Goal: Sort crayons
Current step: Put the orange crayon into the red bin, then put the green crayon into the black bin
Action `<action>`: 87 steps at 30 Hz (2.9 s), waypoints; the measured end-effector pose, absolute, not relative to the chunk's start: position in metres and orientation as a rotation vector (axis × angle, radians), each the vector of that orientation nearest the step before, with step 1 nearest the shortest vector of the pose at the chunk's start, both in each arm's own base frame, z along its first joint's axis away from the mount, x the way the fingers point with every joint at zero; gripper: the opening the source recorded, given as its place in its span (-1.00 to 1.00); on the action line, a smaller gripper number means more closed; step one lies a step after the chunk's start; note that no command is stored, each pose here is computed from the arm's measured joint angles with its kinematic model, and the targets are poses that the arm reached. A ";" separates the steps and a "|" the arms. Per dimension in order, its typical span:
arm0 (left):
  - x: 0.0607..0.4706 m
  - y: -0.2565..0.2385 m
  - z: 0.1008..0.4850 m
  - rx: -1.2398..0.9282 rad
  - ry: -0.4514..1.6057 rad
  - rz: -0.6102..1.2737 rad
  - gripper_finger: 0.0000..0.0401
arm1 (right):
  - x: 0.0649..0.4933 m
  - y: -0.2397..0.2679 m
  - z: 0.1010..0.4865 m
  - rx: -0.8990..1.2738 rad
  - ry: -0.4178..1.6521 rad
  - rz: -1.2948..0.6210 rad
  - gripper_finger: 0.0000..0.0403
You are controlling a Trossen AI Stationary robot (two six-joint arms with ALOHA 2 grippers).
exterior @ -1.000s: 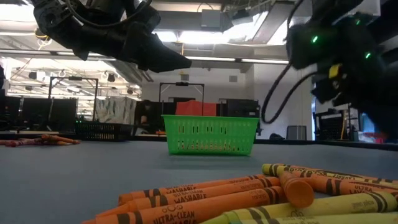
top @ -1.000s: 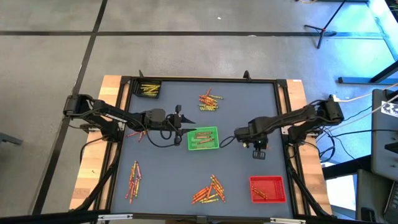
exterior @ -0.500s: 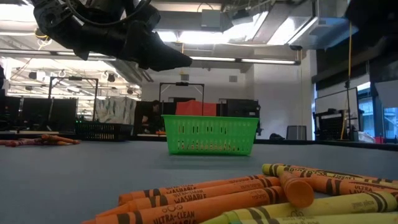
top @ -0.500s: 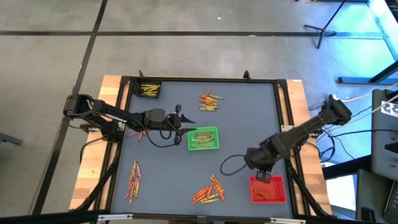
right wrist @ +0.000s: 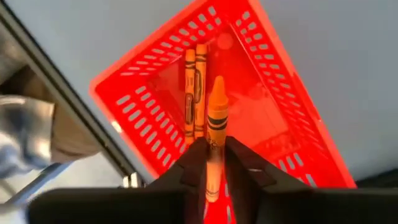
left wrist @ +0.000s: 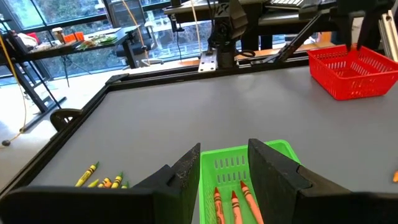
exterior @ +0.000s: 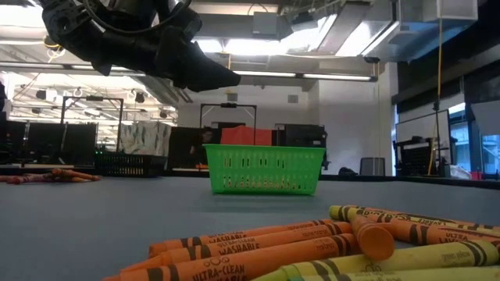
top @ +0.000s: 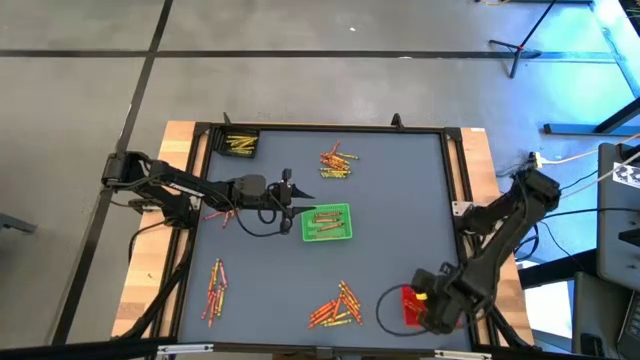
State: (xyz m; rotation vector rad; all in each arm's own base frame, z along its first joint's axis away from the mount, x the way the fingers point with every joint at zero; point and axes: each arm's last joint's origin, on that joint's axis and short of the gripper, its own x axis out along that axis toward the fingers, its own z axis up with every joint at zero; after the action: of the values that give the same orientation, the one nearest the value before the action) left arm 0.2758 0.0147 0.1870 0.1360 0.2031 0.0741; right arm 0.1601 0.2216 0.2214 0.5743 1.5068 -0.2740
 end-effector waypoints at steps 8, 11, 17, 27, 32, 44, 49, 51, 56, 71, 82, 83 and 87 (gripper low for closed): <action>0.276 0.015 0.187 0.137 0.202 0.074 -0.41 | 0.169 0.207 0.233 0.516 1.564 -0.273 -0.27; 0.276 0.015 0.188 0.137 0.198 0.074 -0.41 | 0.183 0.189 0.256 0.404 1.438 -0.246 -0.20; 0.276 0.015 0.190 0.139 0.169 0.076 -0.41 | 0.211 0.149 0.274 0.016 1.172 -0.261 -0.23; 0.278 0.016 0.203 0.218 0.050 0.089 -0.41 | 0.256 0.072 0.246 -0.424 1.008 -0.471 -0.28; 0.282 0.032 0.212 0.247 0.029 0.150 -0.41 | 0.272 0.020 0.224 -0.381 0.976 -0.400 -0.28; 0.279 0.057 0.209 0.252 0.095 0.232 -0.41 | 0.290 -0.074 0.219 -0.157 0.706 -0.404 -0.28; 0.279 0.057 0.210 0.339 0.098 0.229 -0.41 | 0.292 -0.085 0.214 -0.098 0.688 -0.454 -0.23; 0.279 0.057 0.210 0.357 0.102 0.228 -0.41 | 0.295 -0.089 0.213 -0.080 0.667 -0.444 -0.14; 0.279 0.058 0.209 0.397 0.123 0.255 -0.41 | 0.302 -0.102 0.214 -0.073 0.666 -0.485 0.20; 0.265 0.087 0.206 0.304 0.204 0.177 -0.41 | 0.311 -0.184 0.239 0.088 0.864 -0.488 0.14; 0.246 0.120 0.203 0.127 0.260 0.206 -0.41 | 0.324 -0.220 0.187 0.175 1.116 -0.399 0.02; 0.246 0.120 0.203 0.129 0.254 0.206 -0.41 | 0.324 -0.219 0.184 0.167 1.134 -0.384 0.00; 0.247 0.120 0.207 0.157 0.214 0.209 -0.41 | 0.325 -0.220 0.177 0.166 1.163 -0.371 -0.09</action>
State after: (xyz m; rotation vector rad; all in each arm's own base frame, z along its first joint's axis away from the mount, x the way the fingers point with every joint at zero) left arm 0.2470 0.1204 0.2073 0.1570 0.2140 0.2085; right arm 0.3248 -0.2197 0.1769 0.1663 1.1628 -0.3706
